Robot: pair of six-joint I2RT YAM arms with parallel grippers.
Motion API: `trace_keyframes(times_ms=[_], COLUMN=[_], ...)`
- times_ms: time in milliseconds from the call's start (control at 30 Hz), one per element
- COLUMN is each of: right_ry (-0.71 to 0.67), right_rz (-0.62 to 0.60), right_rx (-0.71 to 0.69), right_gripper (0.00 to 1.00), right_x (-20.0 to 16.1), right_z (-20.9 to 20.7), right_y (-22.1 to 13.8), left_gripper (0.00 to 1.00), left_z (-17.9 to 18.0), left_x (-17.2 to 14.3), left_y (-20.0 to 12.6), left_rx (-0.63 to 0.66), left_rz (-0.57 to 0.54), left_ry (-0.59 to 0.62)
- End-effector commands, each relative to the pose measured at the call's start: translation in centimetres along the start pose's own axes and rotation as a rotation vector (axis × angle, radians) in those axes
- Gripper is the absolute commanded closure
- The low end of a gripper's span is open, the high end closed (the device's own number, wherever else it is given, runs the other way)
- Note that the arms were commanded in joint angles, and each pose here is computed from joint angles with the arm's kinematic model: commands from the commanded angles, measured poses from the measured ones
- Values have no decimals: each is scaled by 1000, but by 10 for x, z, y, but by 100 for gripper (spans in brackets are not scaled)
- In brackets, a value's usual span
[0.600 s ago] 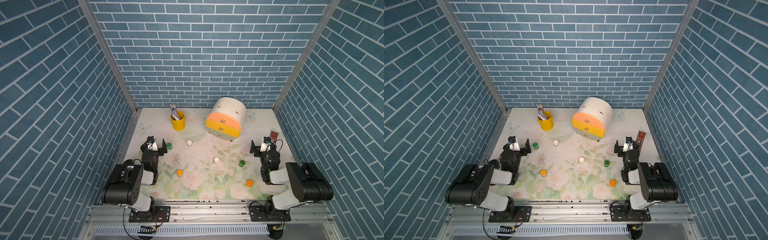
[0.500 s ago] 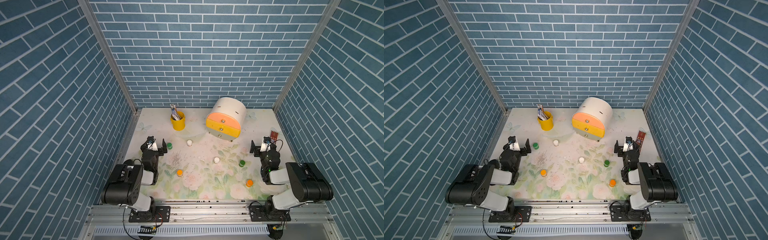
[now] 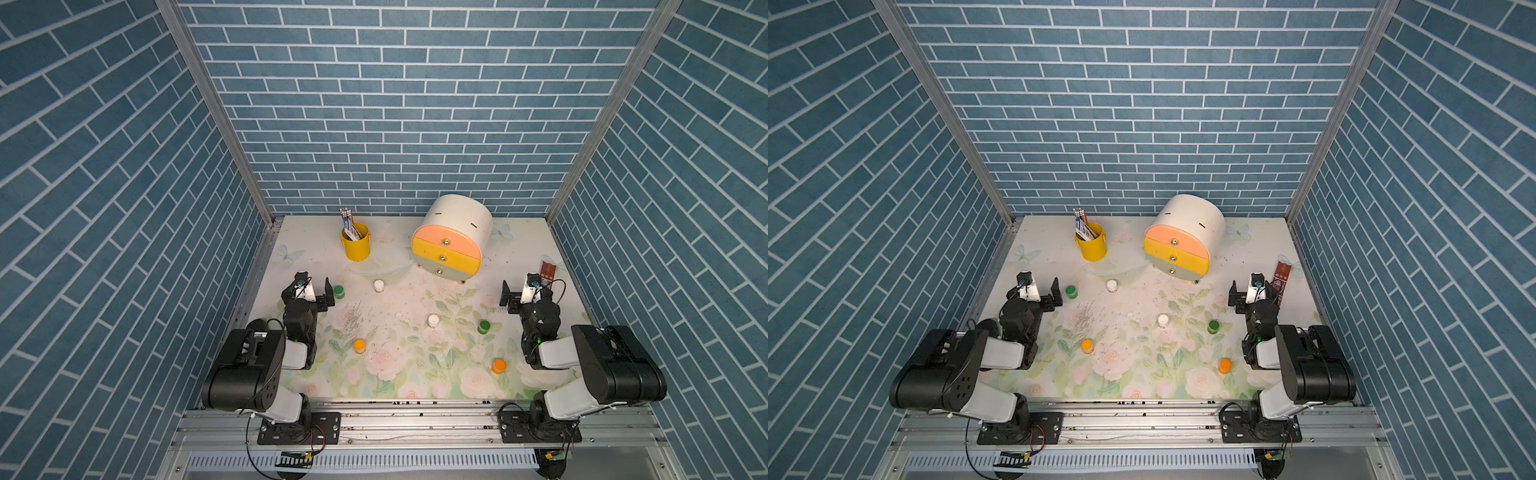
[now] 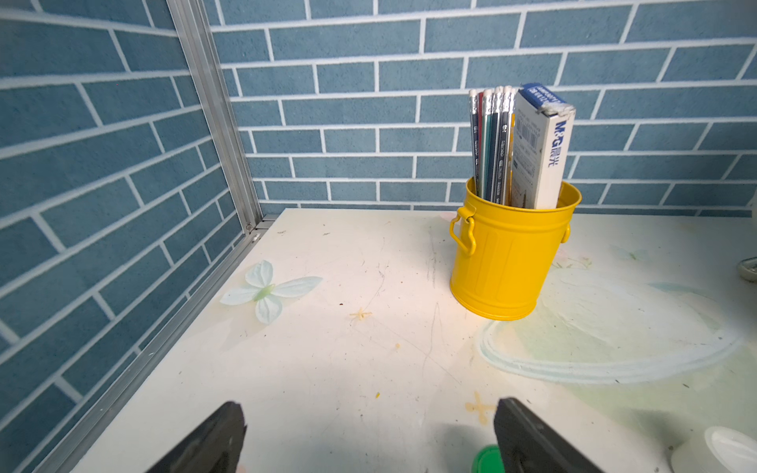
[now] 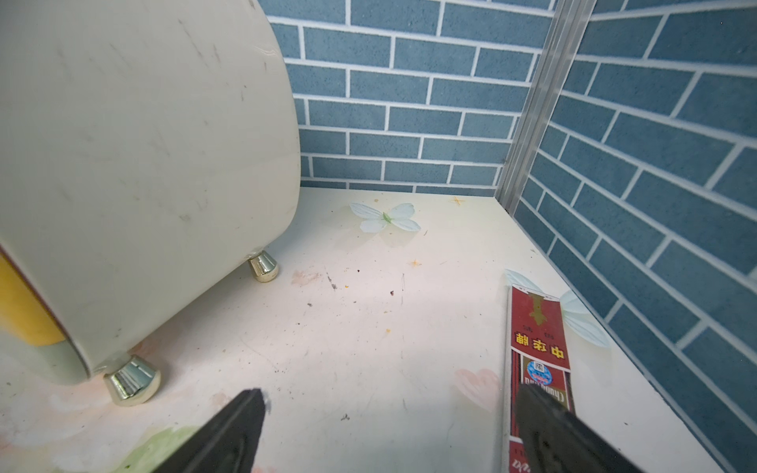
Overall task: Put the paint cans in the drawer according to color
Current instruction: Open the drawer in the storage box.
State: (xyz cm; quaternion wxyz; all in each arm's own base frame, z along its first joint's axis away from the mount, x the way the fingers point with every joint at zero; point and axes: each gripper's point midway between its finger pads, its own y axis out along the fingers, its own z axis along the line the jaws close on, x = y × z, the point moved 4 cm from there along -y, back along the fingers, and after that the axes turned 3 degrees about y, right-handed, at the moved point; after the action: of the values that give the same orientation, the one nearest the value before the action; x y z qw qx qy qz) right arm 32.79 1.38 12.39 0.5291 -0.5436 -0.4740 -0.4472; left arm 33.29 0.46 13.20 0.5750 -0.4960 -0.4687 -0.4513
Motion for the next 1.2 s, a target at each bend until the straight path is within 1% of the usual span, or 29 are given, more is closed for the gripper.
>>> trace_keyframes(times_ms=[0,100,167,233,400,467,567,633,700,767,833,933,1000,1033,1133,1167], right_ry=[-45,-28,4,42,216,279,296,304,311,306,309,305,296,291,285,284], right_rz=[-35,-47,-74,-97,-74,-37,-18,-30,-61,-83,-81,-70,-74,-75,-87,-87], right_rx=[46,34,36,35,19,65,235,303,342,383,410,459,484,493,508,511], right_gripper=[0,0,0,0,0,0,0,0,0,1,5,10,10,10,11,12], right_x=[20,38,49,62,92,102,128,145,167,188,206,230,245,252,272,276], right_z=[8,6,5,4,0,6,28,36,41,46,52,64,73,78,87,89], right_y=[0,-6,-15,-22,-29,-30,-31,-31,-29,-23,-11,12,26,33,54,62], left_gripper=[0,0,0,0,0,0,0,0,0,0,0,0,0,0,0,0], left_z=[1,0,1,-1,-20,-28,-45,-59,-75,-96,-117,-151,-170,-179,-205,-214], left_x=[20,34,44,56,98,117,146,163,184,200,210,220,219,218,216,214], left_y=[8,-6,-15,-20,-29,-33,-43,-52,-60,-65,-66,-64,-60,-59,-60,-59], left_rx=[13,36,58,41,-18,-59,-174,-254,-318,-381,-429,-523,-558,-597,-697,-711], left_rz=[17,-32,-57,-92,-140,-153,-205,-236,-258,-237,-197,-108,-60,-47,-36,-32], left_ry=[-5,-4,-37,-85,-155,-190,-237,-245,-246,-227,-207,-194,-200,-210,-224,-223])
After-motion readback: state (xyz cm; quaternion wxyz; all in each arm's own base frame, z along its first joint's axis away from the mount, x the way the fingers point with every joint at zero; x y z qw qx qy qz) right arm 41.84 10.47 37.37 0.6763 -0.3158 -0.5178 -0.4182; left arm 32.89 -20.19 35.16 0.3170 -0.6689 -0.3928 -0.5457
